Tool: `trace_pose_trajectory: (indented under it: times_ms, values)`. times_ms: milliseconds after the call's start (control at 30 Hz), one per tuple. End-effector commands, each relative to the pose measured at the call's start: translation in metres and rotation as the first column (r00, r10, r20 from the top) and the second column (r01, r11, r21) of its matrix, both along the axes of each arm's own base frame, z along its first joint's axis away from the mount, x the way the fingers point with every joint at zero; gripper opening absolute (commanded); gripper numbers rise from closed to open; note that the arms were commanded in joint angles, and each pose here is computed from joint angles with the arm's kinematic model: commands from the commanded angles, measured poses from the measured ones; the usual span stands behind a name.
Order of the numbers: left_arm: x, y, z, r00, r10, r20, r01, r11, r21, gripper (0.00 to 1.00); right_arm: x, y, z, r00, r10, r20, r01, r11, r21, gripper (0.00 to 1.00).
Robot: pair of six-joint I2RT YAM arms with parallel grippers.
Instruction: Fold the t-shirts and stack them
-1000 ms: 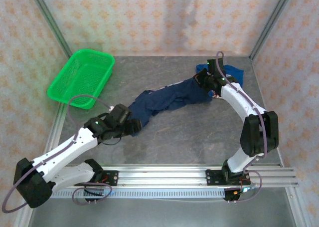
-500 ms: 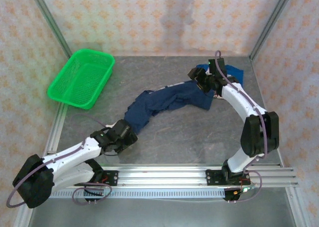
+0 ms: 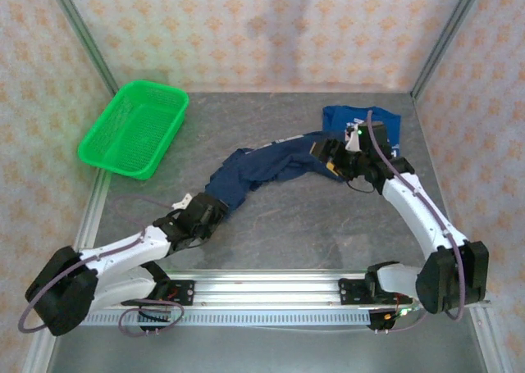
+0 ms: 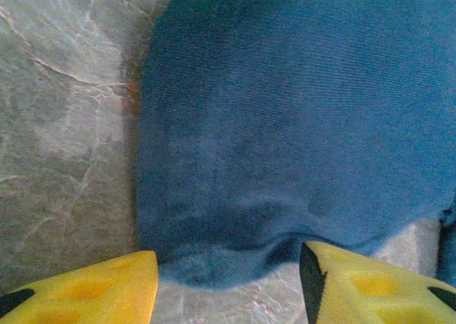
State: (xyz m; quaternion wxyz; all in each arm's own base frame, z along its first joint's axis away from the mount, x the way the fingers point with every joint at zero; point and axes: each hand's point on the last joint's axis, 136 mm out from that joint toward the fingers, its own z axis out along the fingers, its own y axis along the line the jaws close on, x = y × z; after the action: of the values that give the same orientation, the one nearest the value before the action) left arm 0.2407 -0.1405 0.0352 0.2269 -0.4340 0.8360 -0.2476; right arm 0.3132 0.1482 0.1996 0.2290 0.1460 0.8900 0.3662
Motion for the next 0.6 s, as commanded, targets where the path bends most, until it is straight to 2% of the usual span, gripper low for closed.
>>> trace_pose_trajectory:
  times_ms: [0,100,200,400,567]
  values:
    - [0.009,-0.004,0.001,0.999,0.038,0.005,-0.038,0.999,-0.034,0.52,-0.013,-0.004,0.002,1.000,0.029,0.009,-0.029,0.999,-0.037,0.78]
    - [0.003,0.001,-0.006,0.998,0.050,-0.036,-0.051,0.999,-0.005,0.48,-0.013,-0.009,0.001,1.000,0.020,0.003,-0.019,0.998,-0.066,0.78]
    - [0.008,0.002,-0.007,0.998,0.065,-0.024,-0.065,0.998,-0.001,0.39,-0.012,-0.024,-0.010,0.999,-0.037,-0.028,0.032,0.989,-0.145,0.78]
    - [0.029,0.010,0.002,0.998,0.060,0.005,-0.060,0.997,0.051,0.00,-0.003,-0.051,-0.036,0.986,-0.144,-0.082,0.119,0.960,-0.254,0.78]
    - [0.034,0.020,0.053,0.997,-0.021,0.074,0.010,0.990,0.138,0.00,0.011,-0.072,-0.060,0.984,-0.154,-0.085,0.110,0.918,-0.382,0.76]
